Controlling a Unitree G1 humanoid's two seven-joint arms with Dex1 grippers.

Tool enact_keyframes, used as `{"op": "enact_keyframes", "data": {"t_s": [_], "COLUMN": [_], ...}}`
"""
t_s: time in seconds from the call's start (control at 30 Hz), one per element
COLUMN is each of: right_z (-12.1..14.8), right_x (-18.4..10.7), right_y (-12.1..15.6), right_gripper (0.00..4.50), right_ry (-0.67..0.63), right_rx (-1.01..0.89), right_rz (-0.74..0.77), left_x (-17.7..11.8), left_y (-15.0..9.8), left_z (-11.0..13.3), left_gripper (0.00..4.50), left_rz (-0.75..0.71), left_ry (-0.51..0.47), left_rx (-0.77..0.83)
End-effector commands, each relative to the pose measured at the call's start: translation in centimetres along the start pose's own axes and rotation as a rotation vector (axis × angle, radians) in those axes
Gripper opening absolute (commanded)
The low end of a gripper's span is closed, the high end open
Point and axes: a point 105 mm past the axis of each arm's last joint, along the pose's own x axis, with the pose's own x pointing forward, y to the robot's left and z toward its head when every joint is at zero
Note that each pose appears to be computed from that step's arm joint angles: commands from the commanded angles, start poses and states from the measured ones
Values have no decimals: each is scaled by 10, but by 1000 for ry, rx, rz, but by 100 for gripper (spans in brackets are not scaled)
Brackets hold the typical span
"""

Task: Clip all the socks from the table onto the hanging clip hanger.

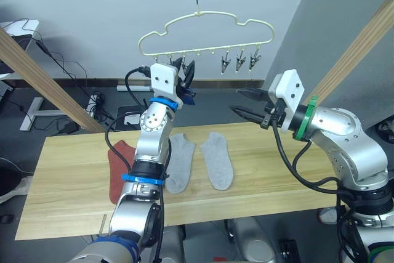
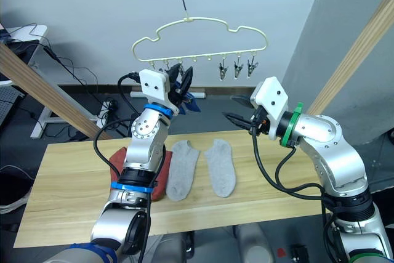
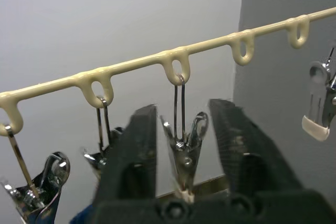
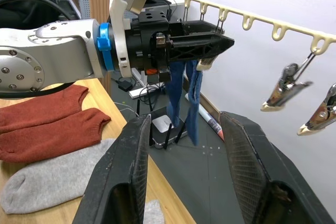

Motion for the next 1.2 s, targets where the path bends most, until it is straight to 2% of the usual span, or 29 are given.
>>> {"op": "enact_keyframes", "data": {"t_s": [0.03,0.53,1.2], "right_z": [6,5,7], "right_x": [-2,-4,-9], "right_y": [2,1,12], "right_gripper": [216,216,216], "right_ry": [-17,-17,-33], "right_rx": [-30,-19,51], "right_rz": [5,2,96], "left_x": [3,8,1], "left_y": [-2,-3,-12], "left_z": [13,14,10], "left_gripper": [269,269,269], "left_rz": [-3,3,112], "left_ry": [-47,-42,-31], "left_rx": [20,21,35]}}
